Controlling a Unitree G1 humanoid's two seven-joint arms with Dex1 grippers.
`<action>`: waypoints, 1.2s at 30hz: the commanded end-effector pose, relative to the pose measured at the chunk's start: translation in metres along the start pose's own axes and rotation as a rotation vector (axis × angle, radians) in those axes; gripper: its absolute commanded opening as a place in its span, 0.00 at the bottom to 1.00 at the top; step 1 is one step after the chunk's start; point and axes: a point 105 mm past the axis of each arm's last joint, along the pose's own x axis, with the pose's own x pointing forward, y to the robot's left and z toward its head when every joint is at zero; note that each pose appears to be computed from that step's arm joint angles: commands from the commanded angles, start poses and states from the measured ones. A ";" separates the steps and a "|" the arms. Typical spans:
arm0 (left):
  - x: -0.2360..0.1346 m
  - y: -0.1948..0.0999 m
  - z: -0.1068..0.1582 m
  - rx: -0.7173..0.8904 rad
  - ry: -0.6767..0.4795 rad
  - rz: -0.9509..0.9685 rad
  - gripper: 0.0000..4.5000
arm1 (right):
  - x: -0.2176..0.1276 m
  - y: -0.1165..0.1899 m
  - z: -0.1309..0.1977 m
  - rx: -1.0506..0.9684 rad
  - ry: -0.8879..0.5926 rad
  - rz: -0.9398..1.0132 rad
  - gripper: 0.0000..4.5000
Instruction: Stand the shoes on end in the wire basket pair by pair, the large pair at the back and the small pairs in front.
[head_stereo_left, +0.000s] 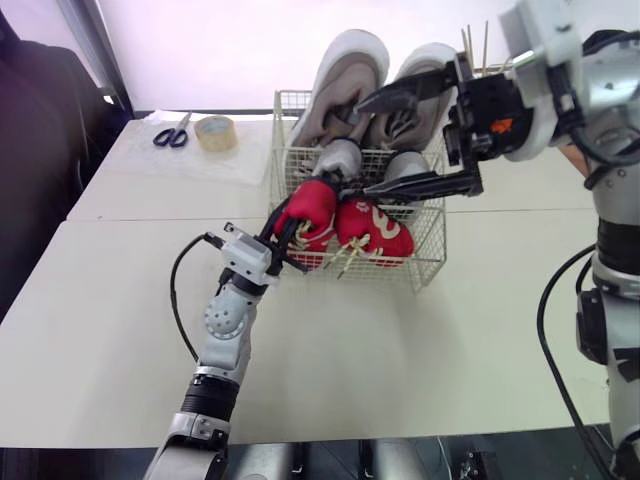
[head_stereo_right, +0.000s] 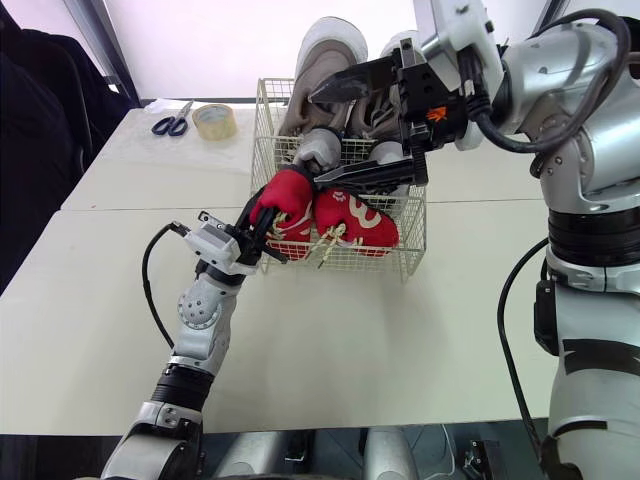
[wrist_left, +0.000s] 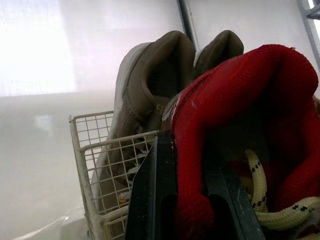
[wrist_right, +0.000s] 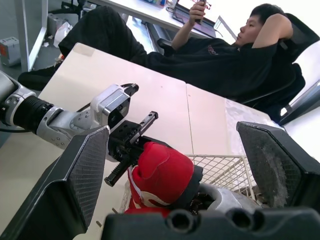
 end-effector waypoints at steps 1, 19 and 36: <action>-0.004 -0.031 -0.017 -0.046 0.072 -0.149 0.00 | -0.007 -0.001 0.012 -0.049 -0.010 -0.033 1.00; -0.018 -0.042 -0.033 -0.119 0.204 -0.268 0.36 | -0.011 0.001 0.010 -0.058 -0.005 -0.056 1.00; -0.036 0.015 0.004 0.063 0.207 -0.228 0.99 | -0.012 0.002 0.007 -0.054 -0.019 -0.070 1.00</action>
